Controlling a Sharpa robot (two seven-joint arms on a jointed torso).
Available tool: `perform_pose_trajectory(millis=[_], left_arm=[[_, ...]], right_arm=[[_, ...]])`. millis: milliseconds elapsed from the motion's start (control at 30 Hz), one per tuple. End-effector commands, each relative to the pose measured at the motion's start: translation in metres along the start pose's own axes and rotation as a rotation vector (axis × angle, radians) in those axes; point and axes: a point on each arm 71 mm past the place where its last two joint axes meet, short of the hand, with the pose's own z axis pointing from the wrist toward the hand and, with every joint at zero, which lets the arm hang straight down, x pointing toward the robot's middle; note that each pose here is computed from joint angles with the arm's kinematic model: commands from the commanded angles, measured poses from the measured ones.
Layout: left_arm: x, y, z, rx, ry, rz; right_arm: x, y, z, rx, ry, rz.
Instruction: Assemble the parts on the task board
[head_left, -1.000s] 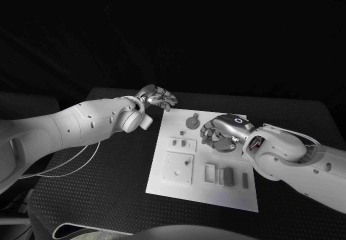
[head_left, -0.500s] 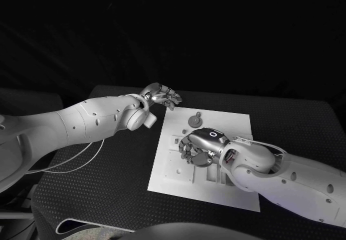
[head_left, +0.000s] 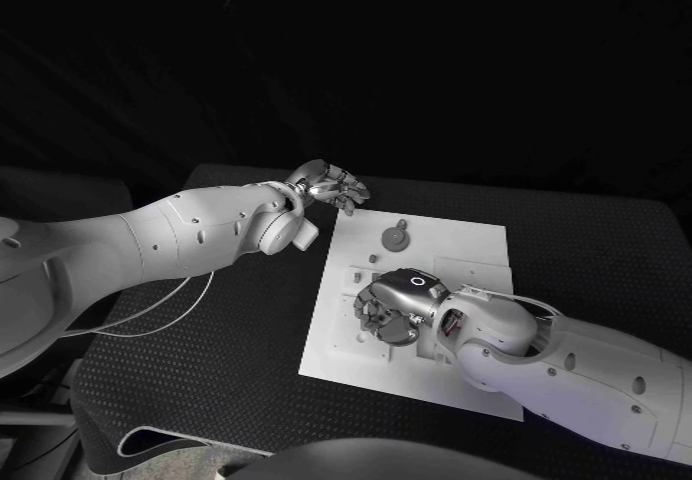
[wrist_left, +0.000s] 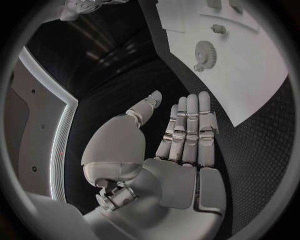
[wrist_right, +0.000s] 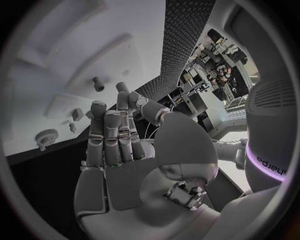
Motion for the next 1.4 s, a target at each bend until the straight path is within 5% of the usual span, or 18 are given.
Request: perform_pose_trajectory(millis=[33, 1400], left_arm=[[0.0029, -0.0026, 0.0011, 0.011, 0.015, -0.010], [0.0030, -0.0025, 0.0010, 0.010, 0.018, -0.011]], right_arm=[[0.004, 0.002, 0.001, -0.019, 0.028, -0.019], [0.023, 0.005, 0.007, -0.026, 0.079, -0.006]])
